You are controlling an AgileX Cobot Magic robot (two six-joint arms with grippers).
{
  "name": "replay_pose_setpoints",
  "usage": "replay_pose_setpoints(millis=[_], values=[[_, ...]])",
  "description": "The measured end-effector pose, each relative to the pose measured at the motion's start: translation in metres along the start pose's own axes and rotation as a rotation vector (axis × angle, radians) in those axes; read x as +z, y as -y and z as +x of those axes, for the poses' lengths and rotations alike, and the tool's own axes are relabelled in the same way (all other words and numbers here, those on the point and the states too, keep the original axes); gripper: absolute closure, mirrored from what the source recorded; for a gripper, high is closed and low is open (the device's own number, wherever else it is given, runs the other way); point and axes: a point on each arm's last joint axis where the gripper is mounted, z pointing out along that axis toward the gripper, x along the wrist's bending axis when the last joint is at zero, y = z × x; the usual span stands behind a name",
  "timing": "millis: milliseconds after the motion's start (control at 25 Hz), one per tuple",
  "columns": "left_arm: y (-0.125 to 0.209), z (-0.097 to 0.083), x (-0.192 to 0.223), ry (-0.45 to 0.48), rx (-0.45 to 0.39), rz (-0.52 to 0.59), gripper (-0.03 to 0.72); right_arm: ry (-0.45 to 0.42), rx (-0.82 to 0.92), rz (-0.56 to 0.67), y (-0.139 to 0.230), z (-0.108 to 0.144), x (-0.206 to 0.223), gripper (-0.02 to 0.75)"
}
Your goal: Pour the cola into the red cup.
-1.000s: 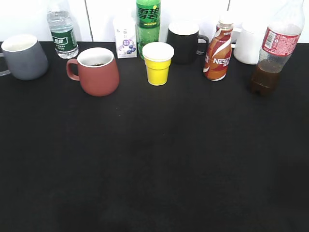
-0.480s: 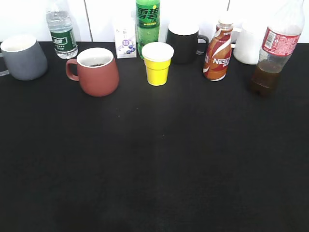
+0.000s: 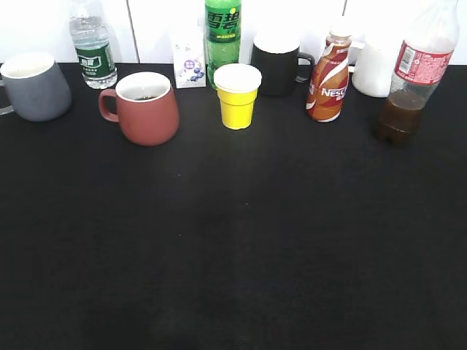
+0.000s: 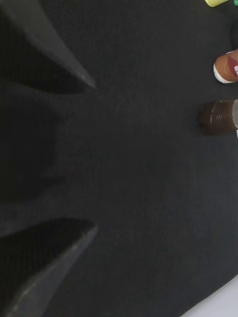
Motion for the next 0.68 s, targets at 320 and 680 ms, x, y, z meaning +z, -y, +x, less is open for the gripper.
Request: replay_pose_setpoints(millis=[320, 680], values=[[0.0007, -0.0028, -0.0013, -0.289, -0.141, -0.010, 0.445, 0.001, 0.001, 0.000, 0.0000, 0.0000, 0.0000, 0.145], [0.0007, -0.0030, -0.0013, -0.306, -0.149, -0.011, 0.454, 0.001, 0.001, 0.000, 0.0000, 0.0000, 0.0000, 0.145]])
